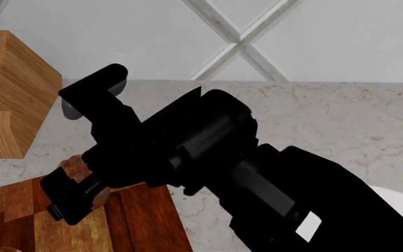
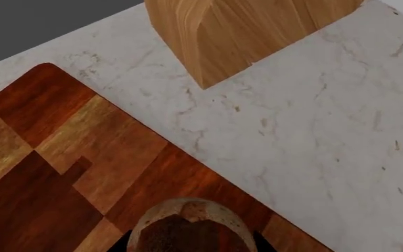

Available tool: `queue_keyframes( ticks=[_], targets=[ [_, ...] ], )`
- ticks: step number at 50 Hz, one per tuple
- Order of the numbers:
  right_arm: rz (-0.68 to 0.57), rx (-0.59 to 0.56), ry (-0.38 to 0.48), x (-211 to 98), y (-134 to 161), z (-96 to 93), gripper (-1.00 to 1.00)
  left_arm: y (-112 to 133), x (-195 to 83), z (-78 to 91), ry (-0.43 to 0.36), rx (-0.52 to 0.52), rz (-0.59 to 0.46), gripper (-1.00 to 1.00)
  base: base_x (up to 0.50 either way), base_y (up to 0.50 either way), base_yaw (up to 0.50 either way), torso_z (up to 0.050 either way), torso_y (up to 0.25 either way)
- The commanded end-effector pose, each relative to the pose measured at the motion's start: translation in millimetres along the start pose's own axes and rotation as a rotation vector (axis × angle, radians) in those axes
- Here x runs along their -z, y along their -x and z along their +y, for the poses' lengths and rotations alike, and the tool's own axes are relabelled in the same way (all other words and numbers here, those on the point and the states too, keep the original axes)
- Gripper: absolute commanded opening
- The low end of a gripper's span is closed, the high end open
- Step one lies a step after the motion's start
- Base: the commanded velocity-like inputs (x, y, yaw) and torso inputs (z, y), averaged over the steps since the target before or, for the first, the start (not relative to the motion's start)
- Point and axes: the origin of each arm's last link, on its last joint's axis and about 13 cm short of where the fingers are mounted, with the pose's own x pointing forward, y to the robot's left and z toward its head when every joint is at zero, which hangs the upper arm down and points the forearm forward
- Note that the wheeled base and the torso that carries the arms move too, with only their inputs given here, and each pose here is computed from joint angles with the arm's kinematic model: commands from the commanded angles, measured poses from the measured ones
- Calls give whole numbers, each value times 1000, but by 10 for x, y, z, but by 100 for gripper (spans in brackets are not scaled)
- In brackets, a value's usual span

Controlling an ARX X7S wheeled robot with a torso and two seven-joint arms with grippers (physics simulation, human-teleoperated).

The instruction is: Place all breads on the cutting board.

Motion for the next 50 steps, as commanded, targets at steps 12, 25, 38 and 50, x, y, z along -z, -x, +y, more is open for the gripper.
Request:
queue_keyframes(
  ticks=[12,25,38,50],
  targets=[
    [63,-31,30,176,-166,27,100,32,-20,39,-27,-3,-11,100,0,6,10,-1,0],
    [-1,-6,115,-22,186,206,100,45,-37,39,-23,-4,-15,100,0,8,9,0,0],
    [-67,52,178,-151,589,342,100,42,-87,23,-24,4,-27,100,0,10,10,-1,0],
    [-109,146,188,-192,1094,518,100,20,-109,9,-17,15,-35,100,2,12,7,0,0]
  ],
)
